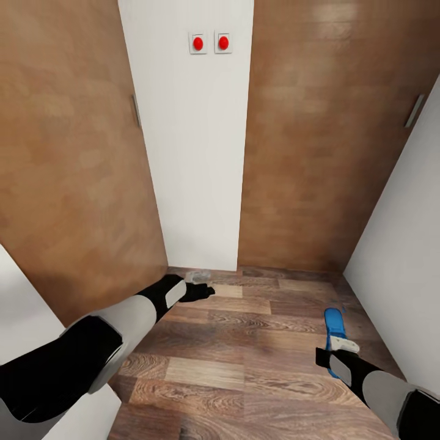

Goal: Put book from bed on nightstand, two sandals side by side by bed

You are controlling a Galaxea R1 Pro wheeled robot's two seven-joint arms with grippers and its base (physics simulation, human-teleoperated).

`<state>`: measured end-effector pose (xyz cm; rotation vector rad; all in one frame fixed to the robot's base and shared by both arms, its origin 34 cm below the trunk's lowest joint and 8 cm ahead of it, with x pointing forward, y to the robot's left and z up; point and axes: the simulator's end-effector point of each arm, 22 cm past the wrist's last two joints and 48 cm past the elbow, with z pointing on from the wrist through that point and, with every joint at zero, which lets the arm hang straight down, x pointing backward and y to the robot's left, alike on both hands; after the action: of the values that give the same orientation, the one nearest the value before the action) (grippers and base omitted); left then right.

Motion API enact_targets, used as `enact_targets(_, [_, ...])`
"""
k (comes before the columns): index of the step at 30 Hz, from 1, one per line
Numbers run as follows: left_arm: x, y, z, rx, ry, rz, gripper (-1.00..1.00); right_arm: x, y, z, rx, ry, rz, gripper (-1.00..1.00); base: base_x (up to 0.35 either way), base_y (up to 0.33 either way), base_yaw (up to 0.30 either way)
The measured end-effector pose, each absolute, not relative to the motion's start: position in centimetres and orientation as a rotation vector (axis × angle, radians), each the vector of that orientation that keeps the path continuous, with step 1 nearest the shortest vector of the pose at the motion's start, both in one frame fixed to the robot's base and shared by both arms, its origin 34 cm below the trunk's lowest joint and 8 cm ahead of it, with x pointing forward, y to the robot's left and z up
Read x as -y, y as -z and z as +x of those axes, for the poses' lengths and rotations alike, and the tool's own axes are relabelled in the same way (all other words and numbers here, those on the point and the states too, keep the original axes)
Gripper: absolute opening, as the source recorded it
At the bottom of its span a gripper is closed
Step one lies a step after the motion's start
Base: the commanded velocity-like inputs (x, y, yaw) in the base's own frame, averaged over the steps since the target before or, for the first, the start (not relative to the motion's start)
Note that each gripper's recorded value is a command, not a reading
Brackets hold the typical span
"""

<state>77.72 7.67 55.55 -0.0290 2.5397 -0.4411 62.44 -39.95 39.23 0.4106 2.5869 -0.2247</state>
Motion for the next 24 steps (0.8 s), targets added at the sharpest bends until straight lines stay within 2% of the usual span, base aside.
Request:
enact_targets(4, [-8.3, -52.7, 74.9, -2.600, 0.426, -0.048, 1.00, 39.2, -39.0, 61.4, -2.604, 0.225, 0.218, -1.00, 0.000, 0.000, -0.104])
enact_targets(24, [-9.0, -49.8, 69.0, -2.661, 0.401, -0.091, 1.00, 38.9, -42.7, 61.3, -2.612, 0.223, 0.172, -1.00, 0.000, 0.000, -0.286])
